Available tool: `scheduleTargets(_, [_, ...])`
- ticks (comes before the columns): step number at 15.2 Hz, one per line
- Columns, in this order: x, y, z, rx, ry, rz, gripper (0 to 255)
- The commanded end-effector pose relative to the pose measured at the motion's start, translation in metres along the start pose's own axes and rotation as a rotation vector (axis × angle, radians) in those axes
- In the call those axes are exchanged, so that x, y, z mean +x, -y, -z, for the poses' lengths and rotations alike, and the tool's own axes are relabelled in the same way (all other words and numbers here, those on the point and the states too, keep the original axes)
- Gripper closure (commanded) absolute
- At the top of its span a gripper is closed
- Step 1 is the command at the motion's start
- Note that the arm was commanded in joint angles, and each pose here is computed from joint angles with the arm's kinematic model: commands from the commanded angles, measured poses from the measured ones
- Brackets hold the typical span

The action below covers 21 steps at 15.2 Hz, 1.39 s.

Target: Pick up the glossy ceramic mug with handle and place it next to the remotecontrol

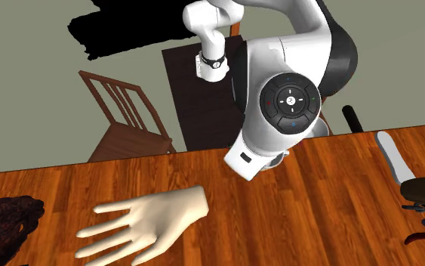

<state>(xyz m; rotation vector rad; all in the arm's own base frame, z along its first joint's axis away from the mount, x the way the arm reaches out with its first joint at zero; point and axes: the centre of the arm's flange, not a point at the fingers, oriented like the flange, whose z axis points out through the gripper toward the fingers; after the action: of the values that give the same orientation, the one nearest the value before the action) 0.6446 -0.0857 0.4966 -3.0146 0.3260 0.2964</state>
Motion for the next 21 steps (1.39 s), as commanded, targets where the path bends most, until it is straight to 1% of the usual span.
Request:
scheduleTargets(1, [-0.002, 0.026, -0.005, 0.000, -0.001, -0.001, 255])
scheduleTargets(21, [-0.013, 0.280, -0.076, 0.000, -0.001, -0.001, 255])
